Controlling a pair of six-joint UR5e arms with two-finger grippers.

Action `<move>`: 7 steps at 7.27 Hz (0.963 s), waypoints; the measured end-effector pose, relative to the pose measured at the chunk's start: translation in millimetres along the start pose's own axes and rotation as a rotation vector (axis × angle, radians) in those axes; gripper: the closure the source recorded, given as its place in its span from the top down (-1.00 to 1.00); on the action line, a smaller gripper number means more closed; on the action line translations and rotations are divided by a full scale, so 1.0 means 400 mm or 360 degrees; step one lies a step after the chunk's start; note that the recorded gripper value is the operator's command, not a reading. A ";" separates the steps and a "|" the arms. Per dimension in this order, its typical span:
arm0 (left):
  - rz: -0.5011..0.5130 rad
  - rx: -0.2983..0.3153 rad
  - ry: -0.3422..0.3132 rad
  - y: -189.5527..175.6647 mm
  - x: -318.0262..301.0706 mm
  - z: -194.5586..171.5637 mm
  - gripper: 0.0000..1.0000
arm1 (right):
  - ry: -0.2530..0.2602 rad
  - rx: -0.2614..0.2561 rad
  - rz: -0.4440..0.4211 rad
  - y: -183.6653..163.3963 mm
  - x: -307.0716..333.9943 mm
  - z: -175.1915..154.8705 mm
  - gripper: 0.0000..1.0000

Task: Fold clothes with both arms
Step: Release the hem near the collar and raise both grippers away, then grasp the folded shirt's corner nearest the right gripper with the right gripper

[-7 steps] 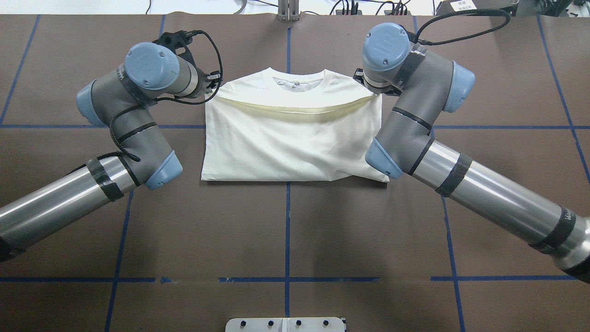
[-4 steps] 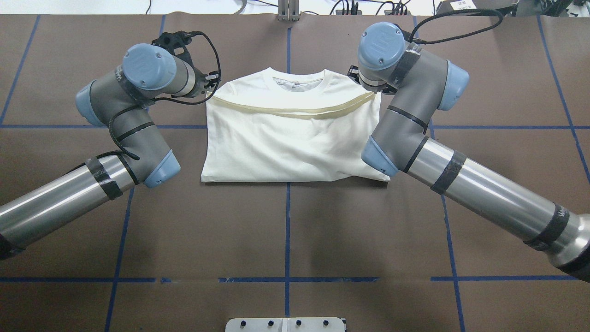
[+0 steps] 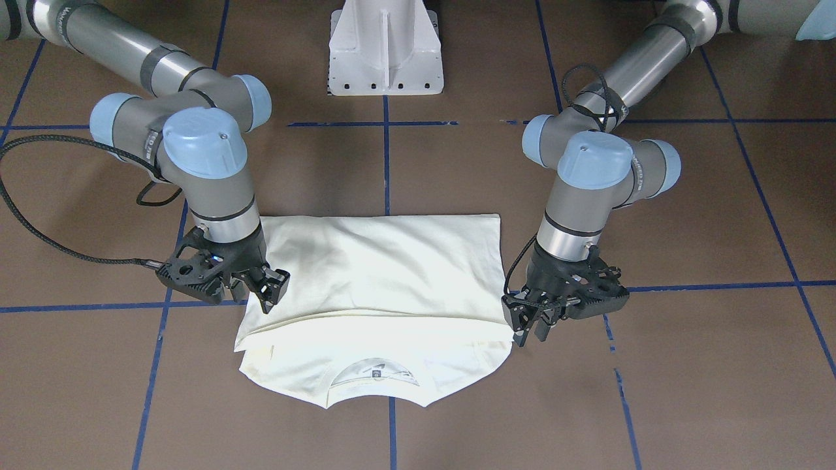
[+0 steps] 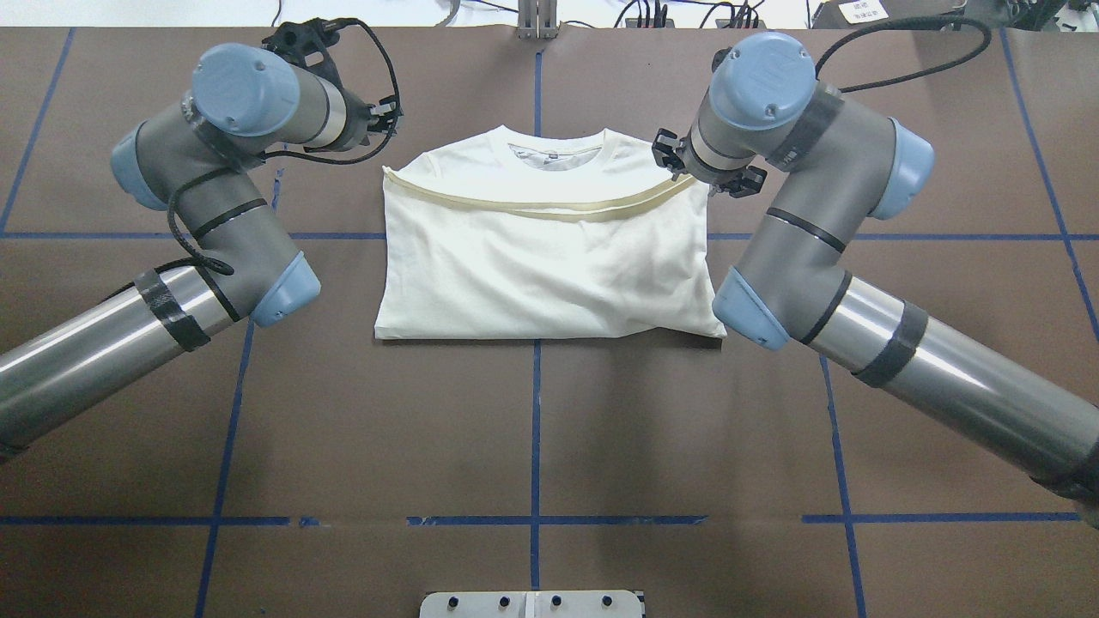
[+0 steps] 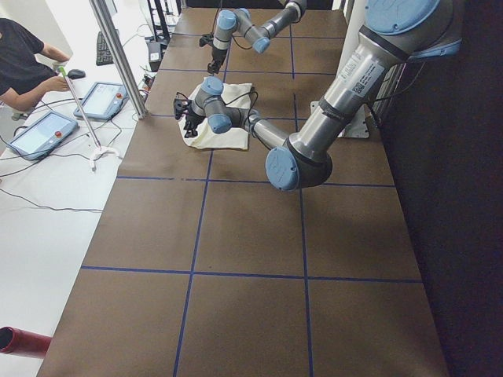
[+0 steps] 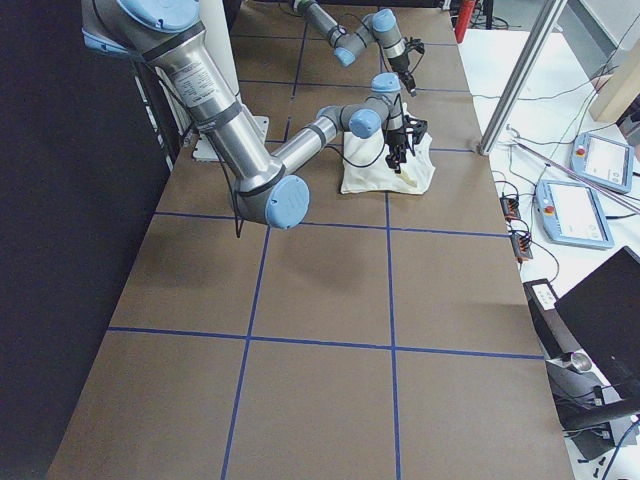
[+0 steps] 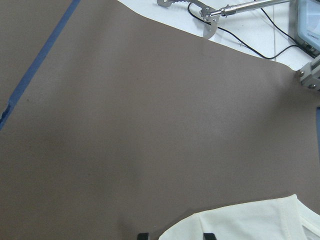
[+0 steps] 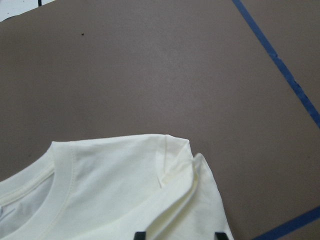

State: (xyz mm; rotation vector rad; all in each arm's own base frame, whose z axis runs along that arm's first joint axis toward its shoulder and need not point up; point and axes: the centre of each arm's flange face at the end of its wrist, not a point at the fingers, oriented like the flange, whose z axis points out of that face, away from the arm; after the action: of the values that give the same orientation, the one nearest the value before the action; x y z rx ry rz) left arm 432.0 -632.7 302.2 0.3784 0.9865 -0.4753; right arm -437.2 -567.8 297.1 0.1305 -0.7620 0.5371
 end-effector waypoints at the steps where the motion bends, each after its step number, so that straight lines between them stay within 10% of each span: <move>1: -0.0006 -0.0037 0.0060 -0.013 -0.033 -0.039 -0.04 | -0.0003 -0.0038 0.0037 0.057 0.074 -0.001 0.39; 7: 0.0016 -0.0065 0.0204 0.005 -0.081 -0.147 -0.04 | 0.0065 -0.0196 0.0292 0.313 0.220 0.055 0.39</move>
State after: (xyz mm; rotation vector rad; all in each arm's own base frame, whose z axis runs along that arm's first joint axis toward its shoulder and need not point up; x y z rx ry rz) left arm 376.9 -594.1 300.7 0.3803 1.1167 -0.4252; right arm -461.6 -430.5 363.7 -0.0650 -0.7690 0.6632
